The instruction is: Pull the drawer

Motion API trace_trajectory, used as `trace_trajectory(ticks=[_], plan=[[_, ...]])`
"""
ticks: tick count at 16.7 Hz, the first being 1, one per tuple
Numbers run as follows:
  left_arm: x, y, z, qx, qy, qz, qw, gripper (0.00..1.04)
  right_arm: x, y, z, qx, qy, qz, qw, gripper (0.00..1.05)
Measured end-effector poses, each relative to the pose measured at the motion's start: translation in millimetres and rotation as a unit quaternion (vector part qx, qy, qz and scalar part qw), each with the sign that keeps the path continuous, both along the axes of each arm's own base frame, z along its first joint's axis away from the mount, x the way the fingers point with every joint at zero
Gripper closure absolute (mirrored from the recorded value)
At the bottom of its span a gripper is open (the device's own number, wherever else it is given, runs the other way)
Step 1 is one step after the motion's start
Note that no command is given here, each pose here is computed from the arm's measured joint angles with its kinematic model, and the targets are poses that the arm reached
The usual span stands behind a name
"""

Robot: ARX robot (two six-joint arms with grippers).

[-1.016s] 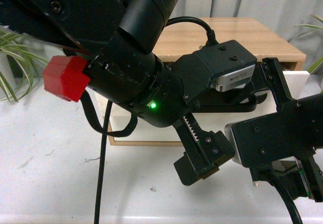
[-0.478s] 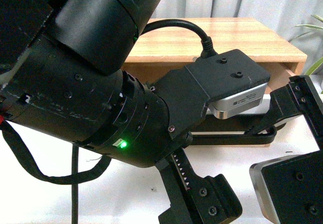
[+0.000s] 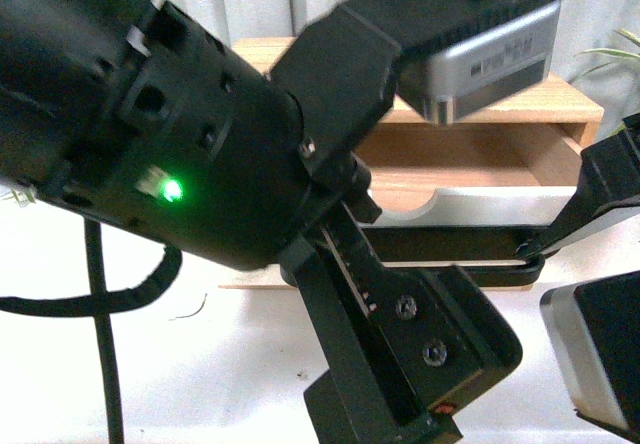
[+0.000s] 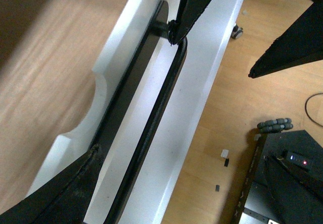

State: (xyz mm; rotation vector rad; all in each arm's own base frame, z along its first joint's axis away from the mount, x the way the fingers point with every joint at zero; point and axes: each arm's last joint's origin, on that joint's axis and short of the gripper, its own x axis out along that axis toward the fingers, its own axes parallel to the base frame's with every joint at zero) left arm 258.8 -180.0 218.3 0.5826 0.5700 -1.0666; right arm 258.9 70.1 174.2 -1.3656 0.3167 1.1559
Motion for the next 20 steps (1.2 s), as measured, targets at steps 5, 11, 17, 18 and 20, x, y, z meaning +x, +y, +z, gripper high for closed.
trace_trajectory(ticks=[5,11,17,18,20], plan=[[19,80,74,-0.234,-0.135,0.241,0.932,0.07,40,-29,86,0.286,-0.113,-0.197,0.931,0.06],[10,100,70,-0.27,-0.125,0.359,0.885,0.07,42,-34,87,0.389,-0.087,-0.325,0.858,0.06],[1,119,69,-0.28,-0.116,0.455,0.838,0.07,31,-39,74,0.46,-0.01,-0.434,0.774,0.06],[-3,131,73,-0.296,-0.121,0.49,0.811,0.07,24,-42,76,0.495,0.009,-0.455,0.741,0.06],[-21,154,82,-0.324,-0.127,0.553,0.757,0.07,2,-45,88,0.557,0.017,-0.468,0.685,0.06]])
